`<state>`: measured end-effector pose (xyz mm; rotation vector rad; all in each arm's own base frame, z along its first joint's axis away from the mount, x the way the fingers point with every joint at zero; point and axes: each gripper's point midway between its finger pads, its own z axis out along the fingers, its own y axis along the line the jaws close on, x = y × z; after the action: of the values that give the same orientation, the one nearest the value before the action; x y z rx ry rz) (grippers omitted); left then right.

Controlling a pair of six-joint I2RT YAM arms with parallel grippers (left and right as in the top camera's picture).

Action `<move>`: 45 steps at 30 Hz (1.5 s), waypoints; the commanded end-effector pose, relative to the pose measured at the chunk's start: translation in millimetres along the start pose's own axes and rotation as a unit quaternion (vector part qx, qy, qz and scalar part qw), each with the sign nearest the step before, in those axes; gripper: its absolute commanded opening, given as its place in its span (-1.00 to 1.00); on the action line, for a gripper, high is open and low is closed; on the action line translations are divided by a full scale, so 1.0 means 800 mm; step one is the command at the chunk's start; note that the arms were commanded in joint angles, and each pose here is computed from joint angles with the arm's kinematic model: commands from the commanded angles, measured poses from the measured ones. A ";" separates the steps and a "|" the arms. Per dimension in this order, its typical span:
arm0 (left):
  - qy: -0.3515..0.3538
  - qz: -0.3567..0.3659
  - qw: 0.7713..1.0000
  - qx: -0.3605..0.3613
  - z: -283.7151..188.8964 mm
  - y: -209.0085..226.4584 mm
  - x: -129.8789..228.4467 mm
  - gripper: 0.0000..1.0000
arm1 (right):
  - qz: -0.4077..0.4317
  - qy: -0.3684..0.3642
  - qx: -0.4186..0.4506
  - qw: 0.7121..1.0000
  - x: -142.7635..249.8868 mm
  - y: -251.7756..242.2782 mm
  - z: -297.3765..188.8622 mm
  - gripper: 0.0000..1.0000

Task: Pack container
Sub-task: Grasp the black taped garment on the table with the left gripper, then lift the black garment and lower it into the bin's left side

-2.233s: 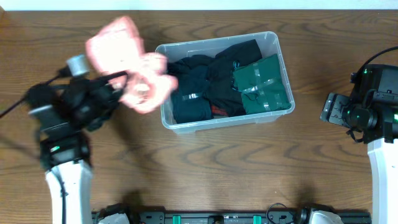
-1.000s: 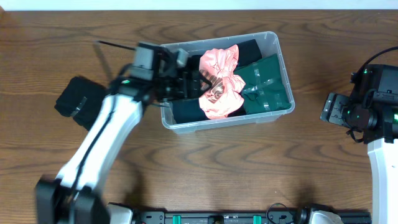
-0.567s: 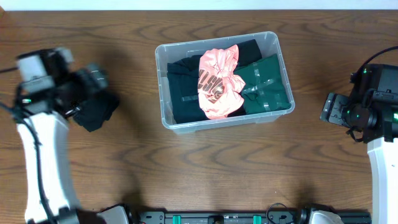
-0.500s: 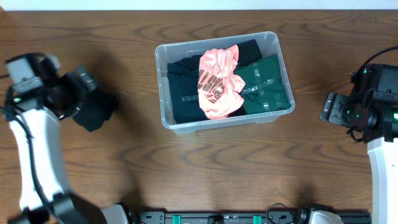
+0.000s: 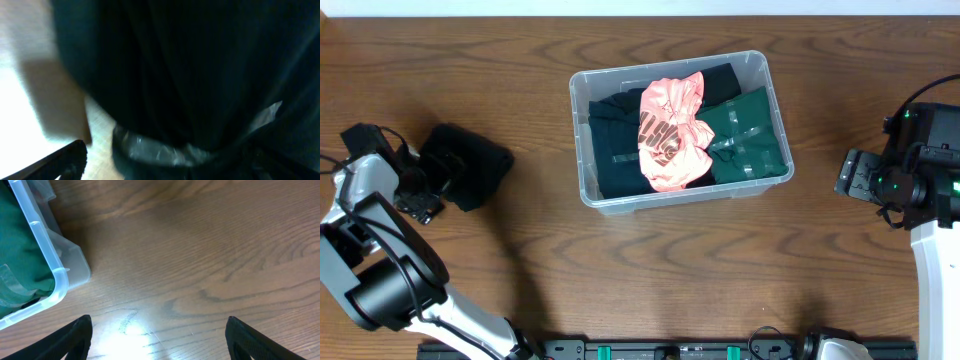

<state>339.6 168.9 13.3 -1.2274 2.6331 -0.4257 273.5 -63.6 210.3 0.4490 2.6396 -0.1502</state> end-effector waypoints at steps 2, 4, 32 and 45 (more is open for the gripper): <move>0.023 0.044 0.998 0.043 0.014 -0.027 0.013 0.39 | 0.011 -0.005 0.005 1.000 -0.004 -0.004 -0.003 0.66; 0.025 0.050 0.997 0.043 0.013 -0.032 0.016 -0.28 | 0.011 -0.005 0.004 1.000 -0.004 -0.004 -0.003 0.66; -0.019 0.461 0.843 0.277 -0.183 -0.348 0.283 -0.88 | 0.011 -0.005 0.004 1.000 -0.004 -0.004 -0.003 0.66; 0.064 0.430 0.890 0.138 -0.050 -0.295 0.254 -0.88 | 0.011 -0.004 0.004 1.000 -0.004 -0.004 -0.003 0.66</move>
<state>357.2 -147.8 124.7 0.1355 2.7379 -0.8057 273.5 -63.5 210.2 0.4489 2.6400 -0.1497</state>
